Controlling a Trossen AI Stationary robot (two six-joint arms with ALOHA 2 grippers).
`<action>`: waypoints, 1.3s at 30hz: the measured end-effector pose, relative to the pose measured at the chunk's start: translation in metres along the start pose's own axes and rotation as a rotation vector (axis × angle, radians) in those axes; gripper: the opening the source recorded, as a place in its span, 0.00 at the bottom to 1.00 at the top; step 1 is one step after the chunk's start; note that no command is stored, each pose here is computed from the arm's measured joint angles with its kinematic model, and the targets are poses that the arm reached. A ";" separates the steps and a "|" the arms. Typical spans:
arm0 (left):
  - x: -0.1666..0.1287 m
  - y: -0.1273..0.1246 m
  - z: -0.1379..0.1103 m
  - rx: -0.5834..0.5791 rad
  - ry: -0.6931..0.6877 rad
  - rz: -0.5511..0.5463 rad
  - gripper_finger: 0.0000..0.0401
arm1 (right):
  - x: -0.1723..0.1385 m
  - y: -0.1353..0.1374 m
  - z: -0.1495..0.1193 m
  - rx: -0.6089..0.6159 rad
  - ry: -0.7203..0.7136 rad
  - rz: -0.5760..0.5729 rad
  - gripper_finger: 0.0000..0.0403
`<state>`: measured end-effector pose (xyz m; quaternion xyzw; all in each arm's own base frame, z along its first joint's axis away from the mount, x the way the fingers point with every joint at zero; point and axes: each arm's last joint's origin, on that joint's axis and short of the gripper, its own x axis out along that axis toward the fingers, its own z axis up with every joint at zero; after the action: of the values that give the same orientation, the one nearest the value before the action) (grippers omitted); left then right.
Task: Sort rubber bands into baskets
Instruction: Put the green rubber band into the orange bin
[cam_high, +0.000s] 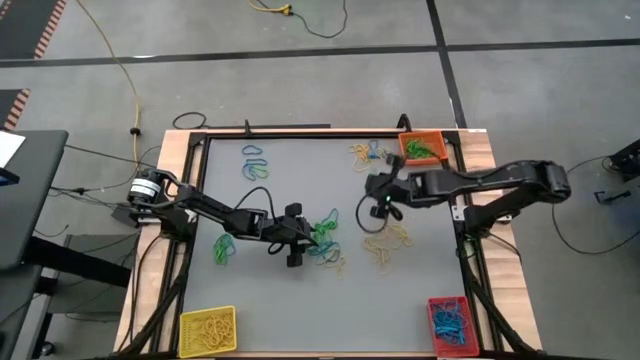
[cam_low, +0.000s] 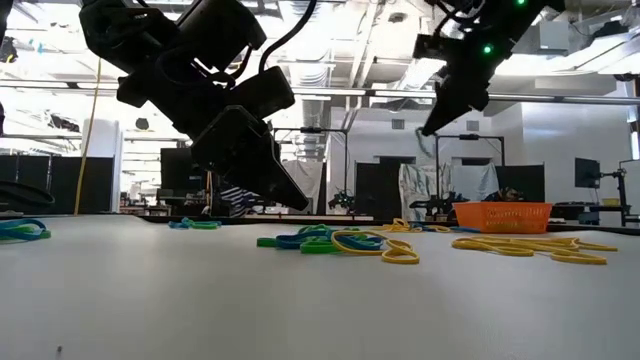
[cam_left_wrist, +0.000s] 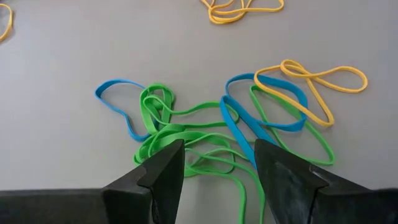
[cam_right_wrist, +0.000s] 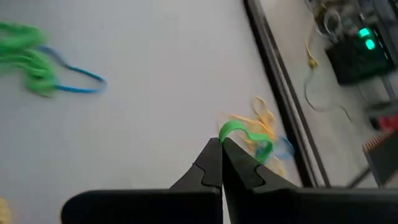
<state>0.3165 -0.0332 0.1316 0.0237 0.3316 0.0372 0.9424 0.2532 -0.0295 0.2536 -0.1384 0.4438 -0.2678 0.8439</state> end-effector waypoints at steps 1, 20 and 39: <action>0.000 0.000 0.000 0.000 0.000 0.000 0.46 | 0.000 -0.006 -0.001 0.020 0.010 -0.012 0.06; 0.000 0.000 0.000 0.000 0.000 -0.001 0.46 | 0.040 -0.118 -0.057 0.357 0.349 -0.288 0.06; 0.000 0.000 0.000 0.000 0.000 -0.001 0.46 | 0.110 -0.151 -0.132 0.527 0.715 -0.328 0.07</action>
<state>0.3166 -0.0333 0.1316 0.0236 0.3317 0.0366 0.9424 0.1463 -0.2156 0.1756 0.1130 0.5958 -0.5319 0.5911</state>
